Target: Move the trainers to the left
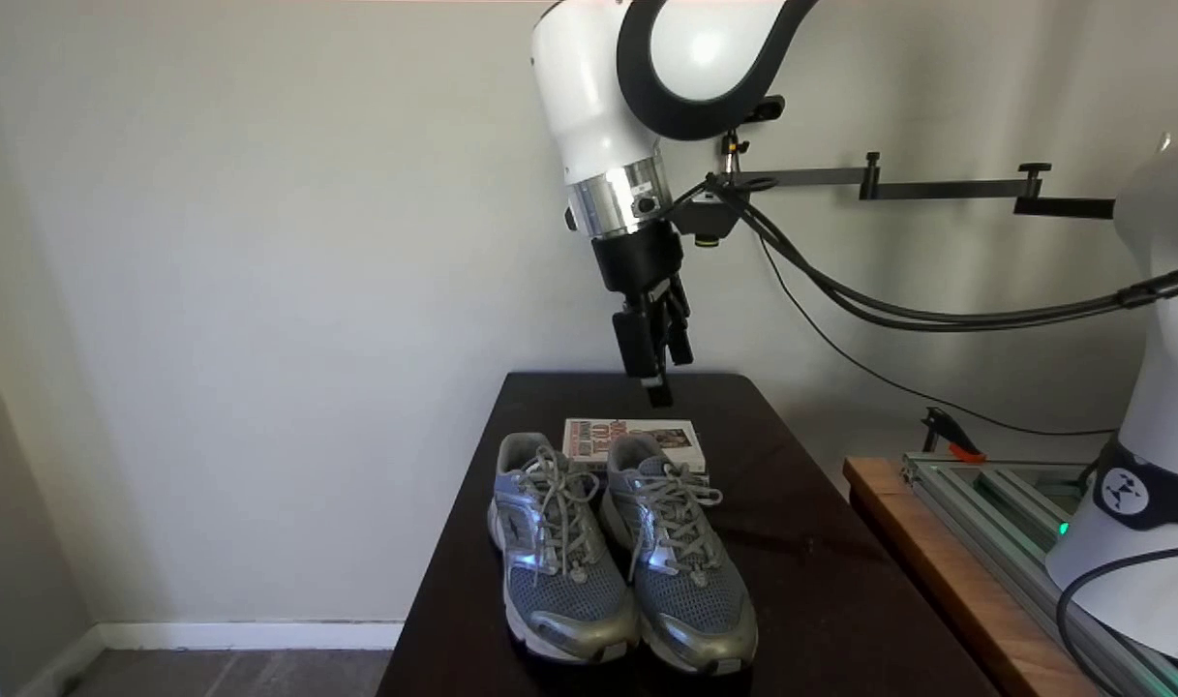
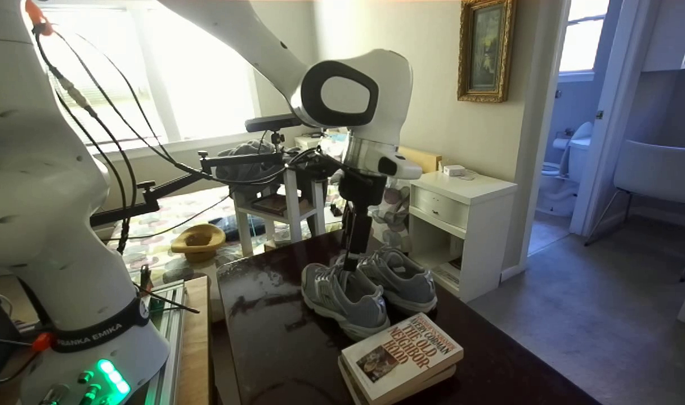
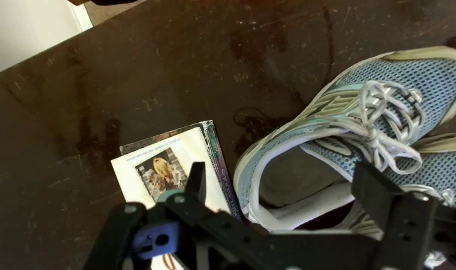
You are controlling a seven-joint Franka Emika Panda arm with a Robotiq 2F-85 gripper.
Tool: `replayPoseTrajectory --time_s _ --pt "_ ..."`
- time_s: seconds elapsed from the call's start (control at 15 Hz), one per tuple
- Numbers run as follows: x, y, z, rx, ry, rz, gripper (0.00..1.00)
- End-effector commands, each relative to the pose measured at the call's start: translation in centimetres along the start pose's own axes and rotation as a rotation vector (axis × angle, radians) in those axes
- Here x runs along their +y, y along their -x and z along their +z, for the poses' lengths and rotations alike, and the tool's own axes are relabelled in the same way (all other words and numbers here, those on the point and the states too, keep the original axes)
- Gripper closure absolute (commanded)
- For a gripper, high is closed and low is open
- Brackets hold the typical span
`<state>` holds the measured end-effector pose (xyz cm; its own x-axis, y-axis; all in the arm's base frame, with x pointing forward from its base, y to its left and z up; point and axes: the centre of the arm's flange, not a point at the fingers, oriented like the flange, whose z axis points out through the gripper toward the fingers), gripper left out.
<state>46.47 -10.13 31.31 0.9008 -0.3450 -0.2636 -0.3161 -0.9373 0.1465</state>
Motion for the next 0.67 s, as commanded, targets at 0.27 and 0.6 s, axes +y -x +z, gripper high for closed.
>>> replayPoseTrajectory --time_s 0.27,0.6 --pt "0.23 1.36 -0.64 -0.008 -0.092 -0.184 0.00" --pt "-0.12 0.46 -0.27 -0.011 -0.088 -0.148 0.00"
